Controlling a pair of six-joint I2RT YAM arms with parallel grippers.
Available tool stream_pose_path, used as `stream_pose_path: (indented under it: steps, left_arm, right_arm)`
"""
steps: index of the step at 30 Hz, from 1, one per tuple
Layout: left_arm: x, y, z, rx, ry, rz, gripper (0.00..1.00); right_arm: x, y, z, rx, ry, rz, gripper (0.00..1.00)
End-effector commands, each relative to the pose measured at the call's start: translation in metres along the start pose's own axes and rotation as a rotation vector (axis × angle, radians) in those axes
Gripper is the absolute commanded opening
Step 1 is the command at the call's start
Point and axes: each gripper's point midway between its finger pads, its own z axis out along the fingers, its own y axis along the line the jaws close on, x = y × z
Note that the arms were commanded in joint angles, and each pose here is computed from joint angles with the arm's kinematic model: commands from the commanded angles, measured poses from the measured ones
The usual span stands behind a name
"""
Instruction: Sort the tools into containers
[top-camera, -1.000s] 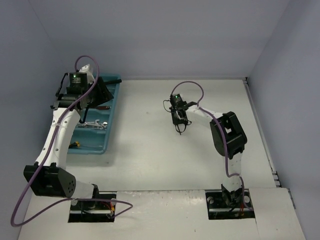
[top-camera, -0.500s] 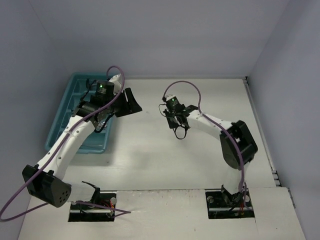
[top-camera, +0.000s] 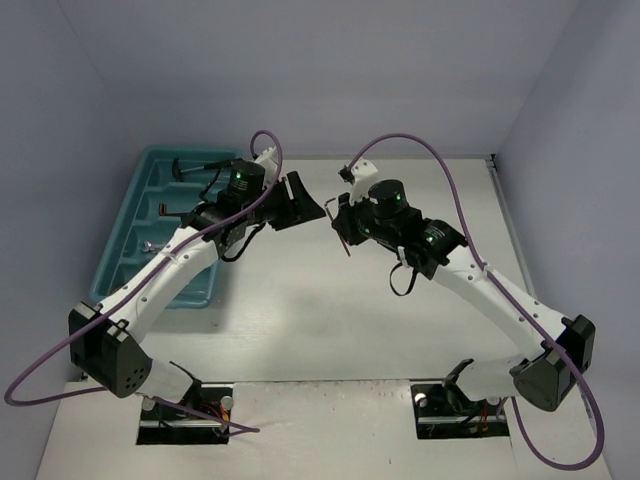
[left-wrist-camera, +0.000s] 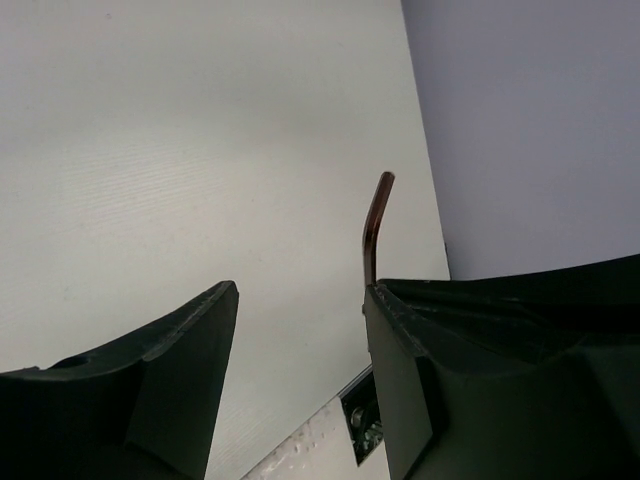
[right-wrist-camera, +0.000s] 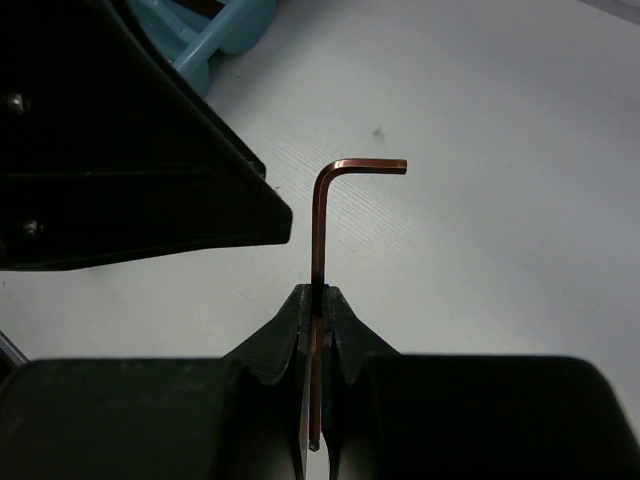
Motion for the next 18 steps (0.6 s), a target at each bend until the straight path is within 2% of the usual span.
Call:
stream_pose_path:
  steps: [1,7,12,16,18]
  left_arm:
    - [-0.038,-0.060,-0.010,0.188,-0.157,0.028,0.51]
    - [-0.035,-0.068,-0.003,0.238,-0.186,0.005,0.49]
    - [-0.032,-0.069,0.006,0.249,-0.181,-0.003,0.42]
    - [-0.028,-0.066,0.012,0.240,-0.170,-0.006,0.31]
    - [-0.027,-0.067,0.014,0.241,-0.170,-0.009,0.22]
  right_arm:
    - [-0.018,0.015,-0.012,-0.068,-0.074,-0.018,0.00]
    - [-0.021,0.017,-0.017,-0.082,-0.090,-0.019,0.00]
    - [-0.024,0.017,-0.018,-0.082,-0.101,-0.016,0.00]
    - [-0.024,0.017,-0.017,-0.080,-0.102,-0.016,0.00]
    - [-0.024,0.017,-0.017,-0.080,-0.102,-0.016,0.00]
